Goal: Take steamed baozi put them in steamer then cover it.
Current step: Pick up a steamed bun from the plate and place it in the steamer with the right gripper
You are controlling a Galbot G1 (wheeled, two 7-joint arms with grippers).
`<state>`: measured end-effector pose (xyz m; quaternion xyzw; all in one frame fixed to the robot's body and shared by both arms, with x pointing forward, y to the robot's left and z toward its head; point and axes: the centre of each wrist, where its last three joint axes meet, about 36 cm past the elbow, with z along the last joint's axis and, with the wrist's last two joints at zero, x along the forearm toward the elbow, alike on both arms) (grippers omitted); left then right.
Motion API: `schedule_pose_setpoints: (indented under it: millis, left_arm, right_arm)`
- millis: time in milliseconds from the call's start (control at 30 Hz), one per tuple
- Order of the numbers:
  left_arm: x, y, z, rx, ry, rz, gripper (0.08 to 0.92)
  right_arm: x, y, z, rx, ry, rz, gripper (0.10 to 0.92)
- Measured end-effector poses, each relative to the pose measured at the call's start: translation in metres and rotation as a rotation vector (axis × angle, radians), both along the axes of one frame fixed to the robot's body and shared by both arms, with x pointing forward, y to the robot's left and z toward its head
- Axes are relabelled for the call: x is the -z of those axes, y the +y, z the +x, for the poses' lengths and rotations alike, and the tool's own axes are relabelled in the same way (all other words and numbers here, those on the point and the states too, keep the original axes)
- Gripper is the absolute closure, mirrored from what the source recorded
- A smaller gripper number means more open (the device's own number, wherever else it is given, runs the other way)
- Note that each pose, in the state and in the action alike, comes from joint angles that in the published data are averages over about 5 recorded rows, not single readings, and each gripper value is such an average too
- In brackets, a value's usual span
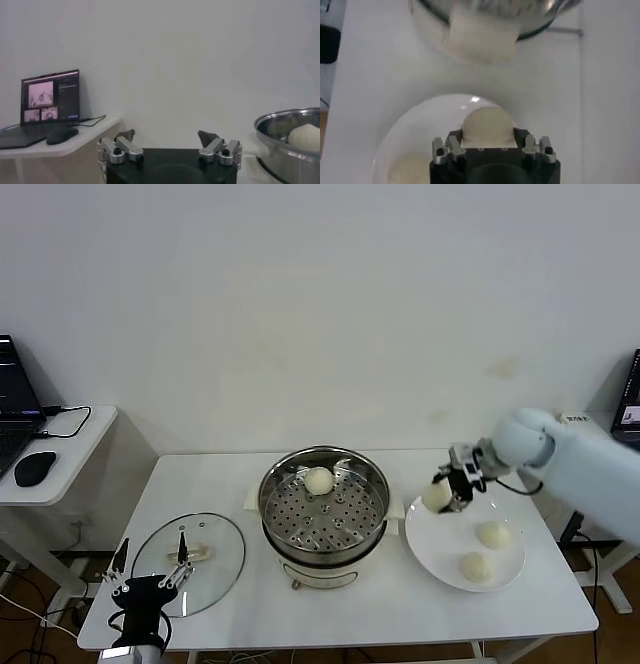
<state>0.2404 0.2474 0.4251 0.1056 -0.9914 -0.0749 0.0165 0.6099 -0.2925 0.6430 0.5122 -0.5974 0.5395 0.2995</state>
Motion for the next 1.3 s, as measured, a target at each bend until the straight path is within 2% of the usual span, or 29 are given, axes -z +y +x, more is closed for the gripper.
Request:
schedule_pose_setpoints:
  millis: [200,433,900,1233,1300]
  left_arm:
    - [-0.003,0.0,0.001,0.003,-0.01,-0.002,0.177]
    - [-0.005,0.005,0.005,-0.007,-0.022,0.0,0.177]
    - [-0.003,0.014,0.006,-0.029,-0.018,0.011,0.177]
    - [-0.001,0.013,0.007,-0.034,-0.016,0.006,0.177]
    - [-0.001,0.013,0.007,-0.033,-0.016,0.006,0.177]
  right_arm:
    - [-0.035,0.049,0.002,-0.043,-0.011,0.048,0.37]
    - [-0.042,0.113,0.009,-0.095,0.006,0.08,0.369]
    - [0.018,0.214,0.024,-0.142,0.112,0.091,0.369]
    - [0.052,0.243,0.022,-0.144,0.157,0.088,0.359]
    - [0.056,0.246,0.022,-0.144,0.159,0.087,0.335]
